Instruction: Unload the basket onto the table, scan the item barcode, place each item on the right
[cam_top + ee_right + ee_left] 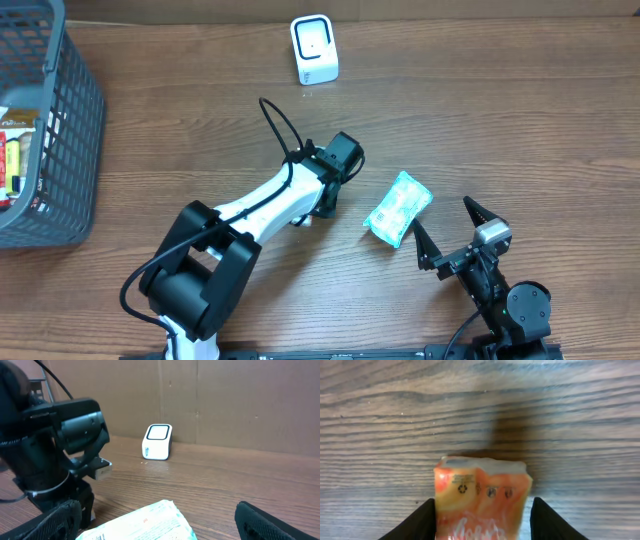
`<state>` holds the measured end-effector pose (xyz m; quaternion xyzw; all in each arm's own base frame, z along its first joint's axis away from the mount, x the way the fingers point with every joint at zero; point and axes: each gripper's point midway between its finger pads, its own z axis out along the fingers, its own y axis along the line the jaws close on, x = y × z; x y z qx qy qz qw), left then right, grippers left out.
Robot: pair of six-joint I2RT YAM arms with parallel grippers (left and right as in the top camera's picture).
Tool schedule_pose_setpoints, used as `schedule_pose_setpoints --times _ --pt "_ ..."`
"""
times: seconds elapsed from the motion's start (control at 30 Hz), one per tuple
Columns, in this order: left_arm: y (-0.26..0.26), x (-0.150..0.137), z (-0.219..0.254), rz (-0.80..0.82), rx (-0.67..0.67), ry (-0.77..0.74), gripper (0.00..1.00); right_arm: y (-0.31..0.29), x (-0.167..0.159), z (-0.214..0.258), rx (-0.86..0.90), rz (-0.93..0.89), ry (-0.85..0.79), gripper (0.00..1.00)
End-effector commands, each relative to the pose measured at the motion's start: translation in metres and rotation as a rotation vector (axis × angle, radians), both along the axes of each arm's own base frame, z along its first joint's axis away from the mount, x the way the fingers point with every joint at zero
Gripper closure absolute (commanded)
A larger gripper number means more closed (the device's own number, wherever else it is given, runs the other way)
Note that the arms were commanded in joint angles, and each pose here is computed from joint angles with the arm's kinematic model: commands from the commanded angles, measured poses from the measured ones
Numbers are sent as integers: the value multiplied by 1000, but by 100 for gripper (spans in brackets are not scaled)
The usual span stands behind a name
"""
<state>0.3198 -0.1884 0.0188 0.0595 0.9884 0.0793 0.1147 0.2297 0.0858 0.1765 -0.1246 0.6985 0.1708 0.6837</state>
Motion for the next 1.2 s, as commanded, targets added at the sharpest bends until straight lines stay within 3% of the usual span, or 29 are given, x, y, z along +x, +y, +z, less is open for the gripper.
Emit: schedule_pose_setpoints --times 0.0,0.1,0.2,0.33,0.43,0.53,0.77,1.07,1.17 --pt "-6 20 33 28 -81 -24 54 -2 1 -2 0 -11 -2 0" --pt "-8 24 49 46 -146 18 50 -2 1 -2 0 -11 -2 0" --pt "-7 21 54 17 -191 75 40 -2 1 -2 0 -11 -2 0" --pt "11 12 46 19 -173 145 52 -2 1 -2 0 -11 -2 0" --pt "14 0 33 -33 -202 208 54 -2 1 -2 0 -11 -2 0" --pt "5 -13 21 -106 -272 260 55 -2 1 -2 0 -11 -2 0" --pt "8 -21 -1 -103 -274 264 55 -2 1 -2 0 -11 -2 0" --pt "4 -7 8 -98 -321 232 58 -2 1 -2 0 -11 -2 0" --pt "7 4 21 -75 -339 217 50 -2 1 -2 0 -11 -2 0"
